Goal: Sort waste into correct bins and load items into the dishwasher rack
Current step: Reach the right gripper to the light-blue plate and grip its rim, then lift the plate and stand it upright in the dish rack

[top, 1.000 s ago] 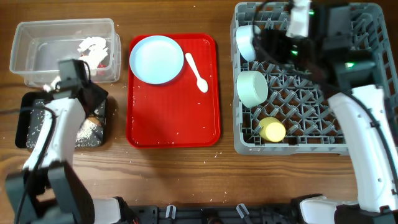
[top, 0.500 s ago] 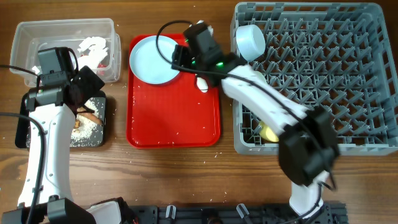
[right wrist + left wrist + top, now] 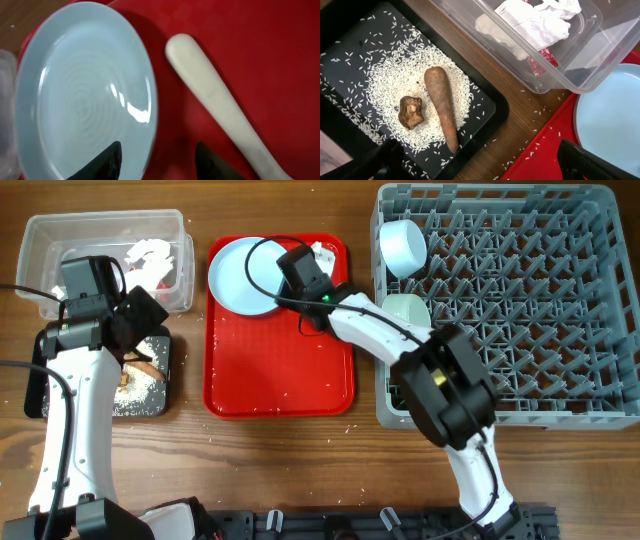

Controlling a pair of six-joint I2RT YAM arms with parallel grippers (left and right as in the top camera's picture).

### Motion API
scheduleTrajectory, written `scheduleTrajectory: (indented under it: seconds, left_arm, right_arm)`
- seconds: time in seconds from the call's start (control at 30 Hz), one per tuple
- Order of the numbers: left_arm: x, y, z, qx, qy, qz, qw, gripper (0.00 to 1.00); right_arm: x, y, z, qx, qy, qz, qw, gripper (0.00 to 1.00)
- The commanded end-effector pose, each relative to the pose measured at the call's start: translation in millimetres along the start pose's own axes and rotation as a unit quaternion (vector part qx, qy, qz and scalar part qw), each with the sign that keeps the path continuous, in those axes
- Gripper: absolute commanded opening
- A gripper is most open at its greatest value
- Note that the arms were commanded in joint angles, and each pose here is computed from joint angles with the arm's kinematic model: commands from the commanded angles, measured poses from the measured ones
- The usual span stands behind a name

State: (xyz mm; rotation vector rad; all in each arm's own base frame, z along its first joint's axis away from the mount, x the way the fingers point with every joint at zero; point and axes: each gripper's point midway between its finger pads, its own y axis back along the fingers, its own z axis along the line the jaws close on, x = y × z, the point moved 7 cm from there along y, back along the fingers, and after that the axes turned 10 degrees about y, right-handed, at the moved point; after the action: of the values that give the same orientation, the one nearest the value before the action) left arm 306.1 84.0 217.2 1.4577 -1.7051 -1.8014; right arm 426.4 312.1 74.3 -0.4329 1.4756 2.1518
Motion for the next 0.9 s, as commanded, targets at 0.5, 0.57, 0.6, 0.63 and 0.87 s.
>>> scheduleTrajectory:
  seconds: [0.5,0.57,0.6,0.63,0.87]
  left_arm:
    - [-3,4,-1,0.008,-0.006,-0.004,1.000,1.00]
    - [-3,4,-1,0.008,-0.006,-0.004,1.000,1.00]
    - [-3,4,-1,0.008,-0.006,-0.004,1.000,1.00]
    - [-3,4,-1,0.008,-0.006,-0.004,1.000,1.00]
    - [-3,4,-1,0.008,-0.006,-0.004,1.000,1.00]
  right_arm:
    - [9,-7,-9,0.025,0.014,0.041,0.999,0.04]
    - [-9,9,-1,0.014,0.040,0.027,0.999,0.04]
    - [-17,17,3,0.004,0.058,0.018,0.998,0.04]
    - [-24,24,5,0.000,0.072,0.010,0.997,0.04]
    - [-81,119,-2,0.016,0.142,-0.048,0.989,0.04]
